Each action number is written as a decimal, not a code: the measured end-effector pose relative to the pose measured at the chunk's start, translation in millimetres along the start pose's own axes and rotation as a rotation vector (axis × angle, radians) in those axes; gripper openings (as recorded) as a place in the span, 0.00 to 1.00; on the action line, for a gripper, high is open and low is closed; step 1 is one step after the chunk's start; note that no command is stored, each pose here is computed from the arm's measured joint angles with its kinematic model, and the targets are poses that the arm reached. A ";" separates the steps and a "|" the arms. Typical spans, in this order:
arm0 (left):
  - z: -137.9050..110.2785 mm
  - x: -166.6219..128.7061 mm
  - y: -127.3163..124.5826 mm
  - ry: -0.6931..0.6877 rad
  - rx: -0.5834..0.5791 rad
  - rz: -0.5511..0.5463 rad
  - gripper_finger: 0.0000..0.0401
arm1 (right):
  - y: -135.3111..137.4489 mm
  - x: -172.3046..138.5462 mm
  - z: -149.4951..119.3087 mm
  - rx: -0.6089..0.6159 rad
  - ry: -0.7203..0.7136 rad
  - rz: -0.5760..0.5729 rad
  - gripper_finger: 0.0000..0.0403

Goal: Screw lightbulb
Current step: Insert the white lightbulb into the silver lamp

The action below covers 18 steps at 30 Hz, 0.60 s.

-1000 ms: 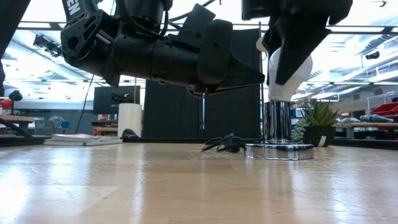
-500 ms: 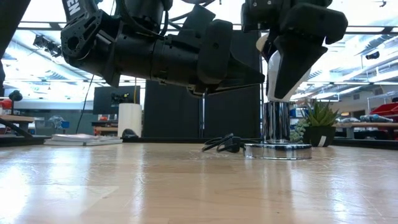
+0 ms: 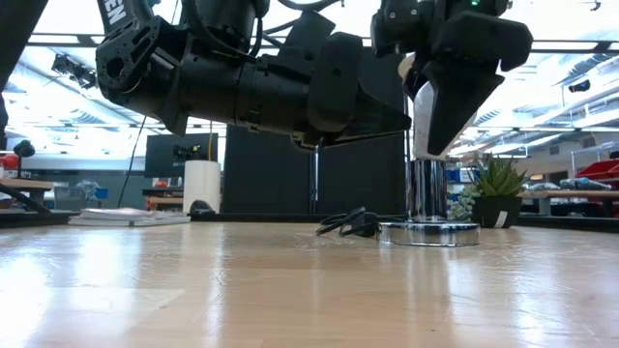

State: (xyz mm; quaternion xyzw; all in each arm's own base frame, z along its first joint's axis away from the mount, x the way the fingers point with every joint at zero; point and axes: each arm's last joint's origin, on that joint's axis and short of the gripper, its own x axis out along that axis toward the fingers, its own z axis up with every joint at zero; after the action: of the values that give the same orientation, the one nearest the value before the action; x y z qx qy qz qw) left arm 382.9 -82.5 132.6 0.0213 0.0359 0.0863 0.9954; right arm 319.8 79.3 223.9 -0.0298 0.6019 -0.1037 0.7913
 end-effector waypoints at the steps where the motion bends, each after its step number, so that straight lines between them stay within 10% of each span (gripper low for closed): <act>1: 0.0 -0.1 -0.2 0.000 0.000 -0.001 0.33 | -1.1 -0.5 0.7 0.001 0.002 -0.002 0.84; 10: -0.1 0.0 -0.2 0.001 0.001 -0.003 0.33 | -8.8 -0.4 3.0 -0.005 0.016 -0.008 0.64; 18: -5.0 -0.1 -0.5 0.049 0.021 -0.018 0.33 | -12.1 0.4 4.0 -0.010 0.027 0.013 0.66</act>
State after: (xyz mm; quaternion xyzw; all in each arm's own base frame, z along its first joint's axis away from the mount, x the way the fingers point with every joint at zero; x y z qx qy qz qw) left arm 382.5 -82.8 127.6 0.0296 0.0614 0.0776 0.9946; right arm 322.2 67.1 226.7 -0.0282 0.6132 -0.0959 0.7835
